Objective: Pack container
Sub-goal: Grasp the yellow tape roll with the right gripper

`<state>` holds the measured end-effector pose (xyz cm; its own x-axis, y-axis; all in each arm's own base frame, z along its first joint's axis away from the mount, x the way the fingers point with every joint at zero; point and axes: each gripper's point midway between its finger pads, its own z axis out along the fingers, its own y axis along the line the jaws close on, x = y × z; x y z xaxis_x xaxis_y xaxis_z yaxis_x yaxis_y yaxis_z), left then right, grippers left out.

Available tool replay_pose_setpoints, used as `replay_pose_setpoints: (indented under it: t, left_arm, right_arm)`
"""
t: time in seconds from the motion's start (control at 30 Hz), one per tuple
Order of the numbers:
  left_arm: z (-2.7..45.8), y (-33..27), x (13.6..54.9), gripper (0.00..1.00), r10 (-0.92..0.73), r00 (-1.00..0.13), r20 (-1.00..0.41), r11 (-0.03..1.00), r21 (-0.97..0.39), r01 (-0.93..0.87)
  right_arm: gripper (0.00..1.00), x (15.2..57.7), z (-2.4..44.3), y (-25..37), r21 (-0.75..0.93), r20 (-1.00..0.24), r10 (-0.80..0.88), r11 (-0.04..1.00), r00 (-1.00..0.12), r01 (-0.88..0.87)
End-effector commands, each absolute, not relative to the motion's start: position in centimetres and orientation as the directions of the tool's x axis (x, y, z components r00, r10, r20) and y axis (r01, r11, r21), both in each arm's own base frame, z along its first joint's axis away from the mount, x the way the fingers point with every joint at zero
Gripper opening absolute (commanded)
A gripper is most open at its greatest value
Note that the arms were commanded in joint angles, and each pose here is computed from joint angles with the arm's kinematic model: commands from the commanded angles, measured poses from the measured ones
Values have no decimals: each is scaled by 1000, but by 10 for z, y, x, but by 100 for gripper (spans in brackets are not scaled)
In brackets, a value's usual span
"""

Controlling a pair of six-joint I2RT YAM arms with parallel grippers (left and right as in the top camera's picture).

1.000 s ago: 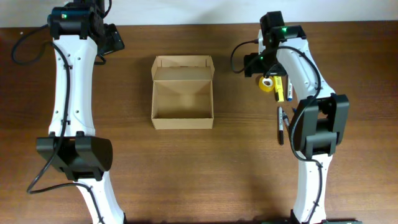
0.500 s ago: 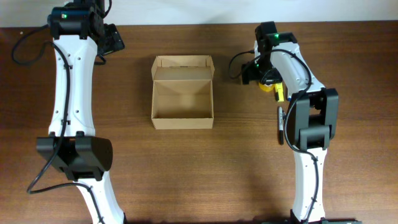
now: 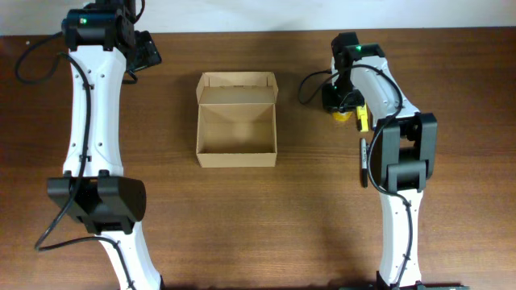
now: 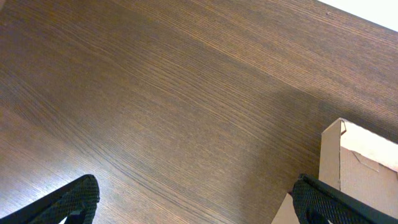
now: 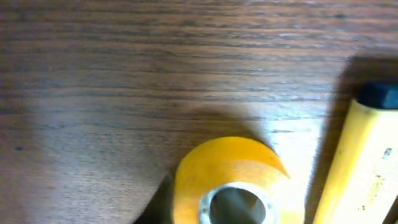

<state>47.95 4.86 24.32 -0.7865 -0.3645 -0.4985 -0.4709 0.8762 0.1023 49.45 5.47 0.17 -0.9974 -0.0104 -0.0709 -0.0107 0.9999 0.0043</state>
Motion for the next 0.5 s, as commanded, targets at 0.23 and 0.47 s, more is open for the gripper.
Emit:
replay_pose_setpoints:
  t: [0.23, 0.47]
  left_arm:
    - [248, 51, 480, 100, -353, -785, -509, 877, 112, -468]
    - [248, 51, 480, 100, -353, -785, -509, 877, 111, -467]
  right_arm:
    - [4, 488, 4, 60, 17, -27, -12, 1000, -1000, -12]
    - [3, 514, 123, 85, 40, -240, -48, 997, -970, -60]
